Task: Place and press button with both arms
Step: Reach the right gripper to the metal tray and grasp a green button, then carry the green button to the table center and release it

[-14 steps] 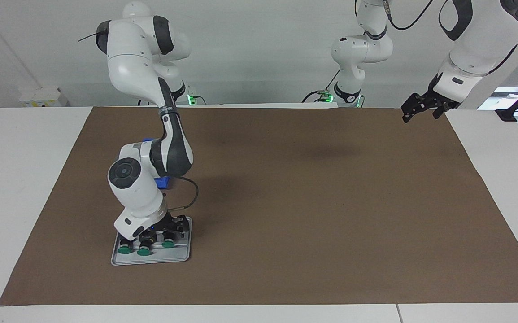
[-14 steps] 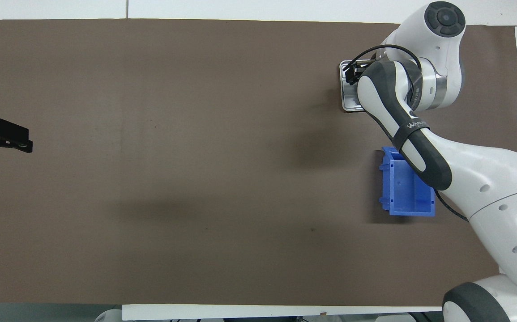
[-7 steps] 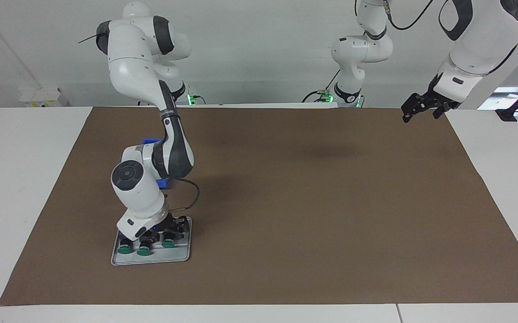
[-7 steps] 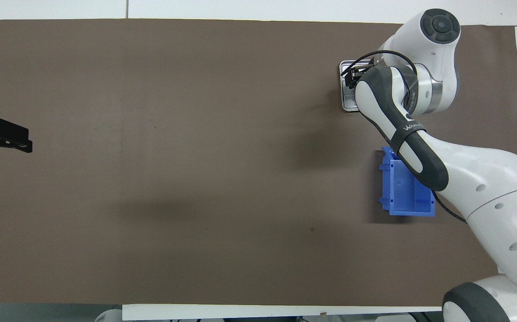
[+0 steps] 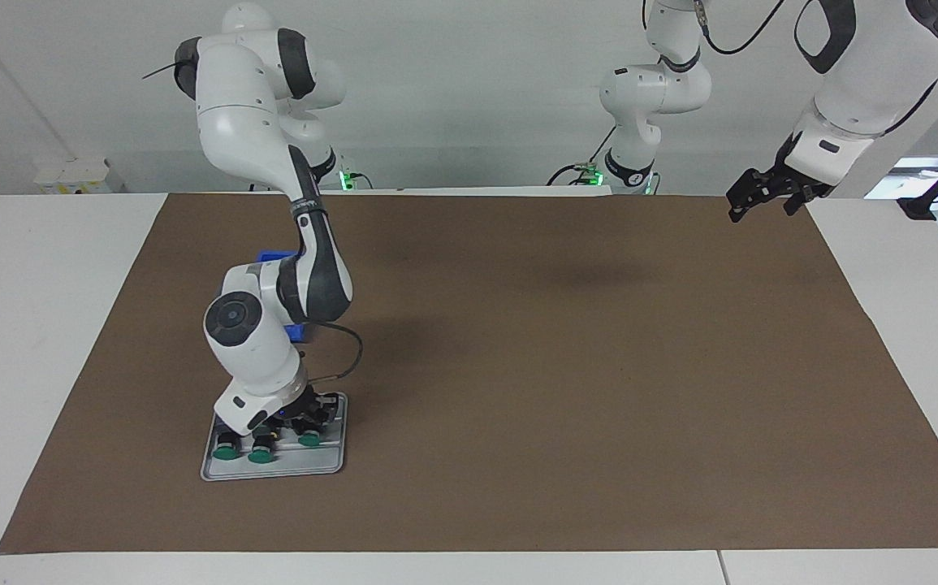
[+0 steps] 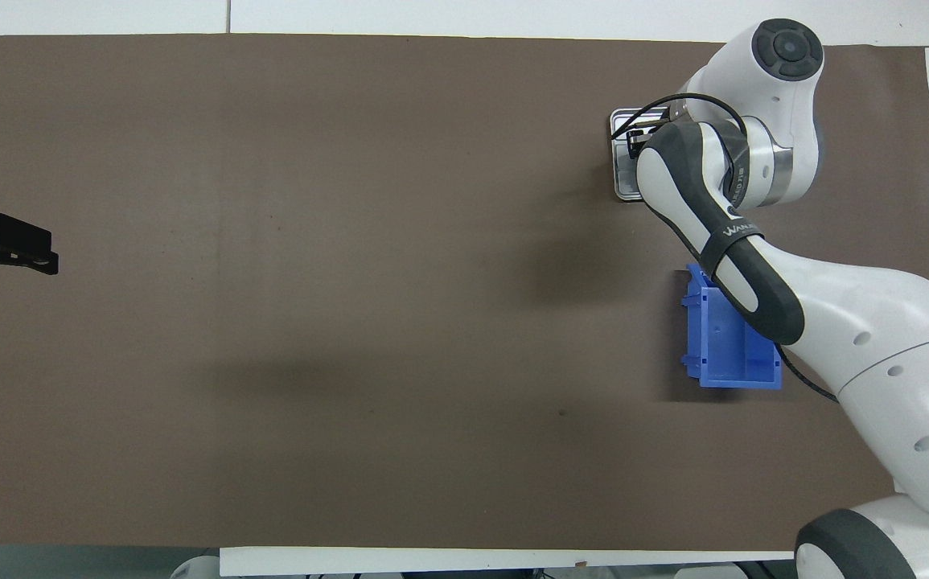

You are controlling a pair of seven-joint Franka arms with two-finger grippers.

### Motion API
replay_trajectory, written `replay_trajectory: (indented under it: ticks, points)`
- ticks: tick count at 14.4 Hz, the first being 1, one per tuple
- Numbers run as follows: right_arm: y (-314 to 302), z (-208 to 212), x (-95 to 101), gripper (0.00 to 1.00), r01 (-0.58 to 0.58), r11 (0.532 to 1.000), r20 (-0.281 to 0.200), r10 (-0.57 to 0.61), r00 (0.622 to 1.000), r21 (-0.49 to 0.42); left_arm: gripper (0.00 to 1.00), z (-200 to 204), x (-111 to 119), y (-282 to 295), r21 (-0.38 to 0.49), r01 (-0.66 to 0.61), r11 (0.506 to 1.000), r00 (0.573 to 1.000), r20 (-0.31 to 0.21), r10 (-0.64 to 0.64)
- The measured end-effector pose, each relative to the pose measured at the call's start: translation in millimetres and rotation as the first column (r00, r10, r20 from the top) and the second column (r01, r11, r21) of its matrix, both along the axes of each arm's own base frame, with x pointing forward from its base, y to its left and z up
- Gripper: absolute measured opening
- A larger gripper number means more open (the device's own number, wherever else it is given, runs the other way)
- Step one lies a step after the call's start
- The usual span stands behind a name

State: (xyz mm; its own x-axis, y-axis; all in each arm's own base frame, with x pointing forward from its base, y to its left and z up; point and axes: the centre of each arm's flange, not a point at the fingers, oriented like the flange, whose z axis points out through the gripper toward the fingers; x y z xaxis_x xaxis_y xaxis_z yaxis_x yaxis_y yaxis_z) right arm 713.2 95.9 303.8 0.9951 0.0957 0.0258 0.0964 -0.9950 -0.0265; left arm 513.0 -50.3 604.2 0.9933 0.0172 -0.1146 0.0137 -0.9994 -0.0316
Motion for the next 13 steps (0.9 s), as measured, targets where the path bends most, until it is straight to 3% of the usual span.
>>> replay_trajectory:
  ticks: [3, 5, 9, 13]
  points:
    - [29, 53, -6.4, 0.4, -0.013, 1.0, -0.066, 0.013, 0.998, -0.003, 1.0, 0, 0, 0, 0.0, 0.0, 1.0, 1.0, 0.0, 0.0]
    - [69, 93, -23.2, 0.4, 0.034, 0.999, -0.088, -0.035, 0.995, -0.011, 1.0, 0, 0, 0, 0.0, 0.0, 1.0, 1.0, 0.0, 0.0]
    - [180, 135, -79.0, 0.4, 0.241, 0.969, -0.117, -0.246, 0.962, -0.054, 1.0, 0, 0, 0, 0.0, 0.0, 1.0, 1.0, 0.0, 0.0]
    - [291, 135, -141.6, 0.4, 0.469, 0.878, -0.1, -0.477, 0.873, -0.096, 1.0, 0, 0, 0, 0.0, 0.0, 1.0, 1.0, 0.0, 0.0]
